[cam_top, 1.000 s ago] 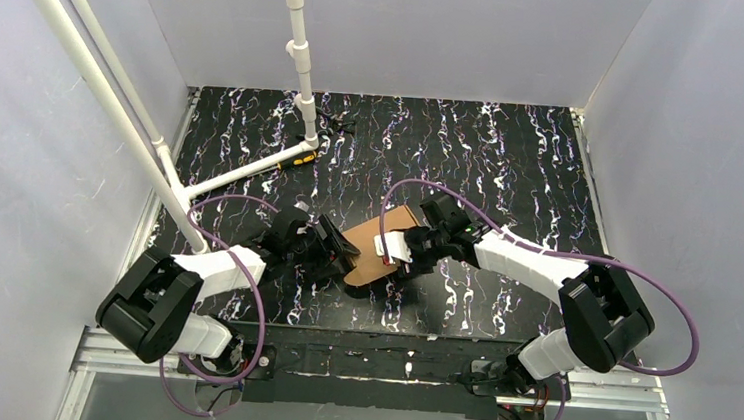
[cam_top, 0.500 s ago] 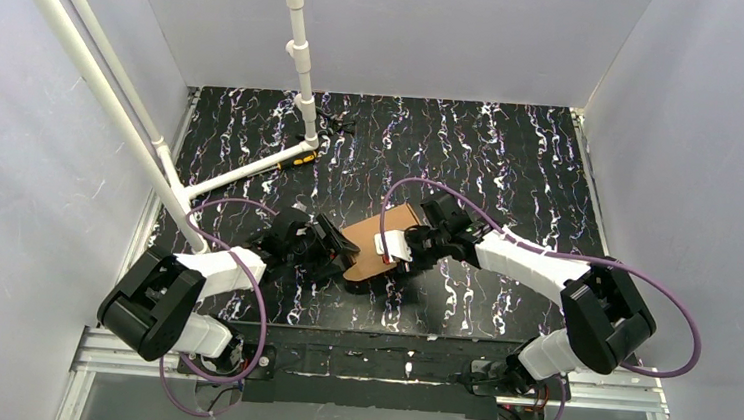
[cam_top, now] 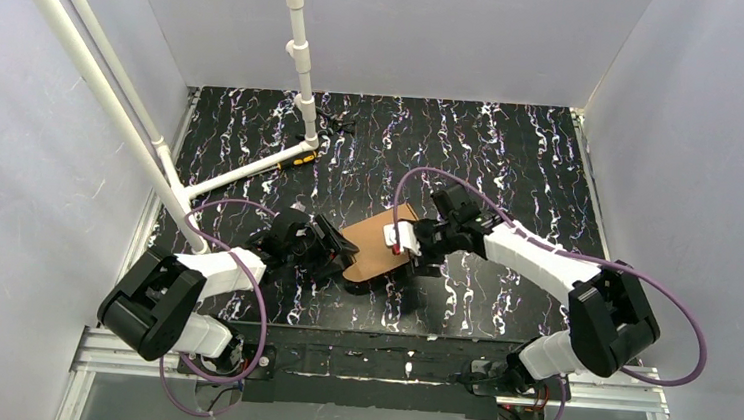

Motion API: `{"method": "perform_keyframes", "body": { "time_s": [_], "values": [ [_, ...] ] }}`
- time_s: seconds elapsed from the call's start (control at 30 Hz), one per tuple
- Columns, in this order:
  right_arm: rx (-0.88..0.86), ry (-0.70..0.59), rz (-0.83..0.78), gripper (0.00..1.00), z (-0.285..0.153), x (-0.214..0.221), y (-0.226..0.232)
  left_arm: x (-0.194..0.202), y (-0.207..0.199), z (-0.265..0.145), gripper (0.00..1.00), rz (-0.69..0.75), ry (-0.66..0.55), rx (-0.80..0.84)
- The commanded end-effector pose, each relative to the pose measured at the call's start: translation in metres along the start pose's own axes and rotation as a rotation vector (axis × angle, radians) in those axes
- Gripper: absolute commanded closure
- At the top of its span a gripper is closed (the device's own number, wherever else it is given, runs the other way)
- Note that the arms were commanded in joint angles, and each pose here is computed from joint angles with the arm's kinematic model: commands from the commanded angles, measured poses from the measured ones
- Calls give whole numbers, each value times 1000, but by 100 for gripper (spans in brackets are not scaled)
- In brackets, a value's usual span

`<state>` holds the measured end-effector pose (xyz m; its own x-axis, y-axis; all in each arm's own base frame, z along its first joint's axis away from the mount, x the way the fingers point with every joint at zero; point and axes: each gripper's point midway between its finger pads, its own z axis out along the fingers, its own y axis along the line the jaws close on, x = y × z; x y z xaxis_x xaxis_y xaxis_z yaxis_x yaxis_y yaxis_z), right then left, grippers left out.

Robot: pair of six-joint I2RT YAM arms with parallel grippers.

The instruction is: Fold the paper box

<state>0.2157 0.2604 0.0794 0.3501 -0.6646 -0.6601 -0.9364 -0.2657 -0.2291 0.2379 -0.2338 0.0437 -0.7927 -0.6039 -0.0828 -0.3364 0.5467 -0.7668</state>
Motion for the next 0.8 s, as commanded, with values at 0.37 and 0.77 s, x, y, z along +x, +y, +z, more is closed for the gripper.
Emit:
{"method": "perform_keyframes", "body": {
  "time_s": [0.37, 0.77],
  "values": [
    [27, -263, 263, 25, -33, -35, -27, -6, 6, 6, 40, 33, -17, -25],
    [346, -426, 976, 9, -53, 35, -115, -6, 6, 4, 47, 94, -14, -16]
  ]
}}
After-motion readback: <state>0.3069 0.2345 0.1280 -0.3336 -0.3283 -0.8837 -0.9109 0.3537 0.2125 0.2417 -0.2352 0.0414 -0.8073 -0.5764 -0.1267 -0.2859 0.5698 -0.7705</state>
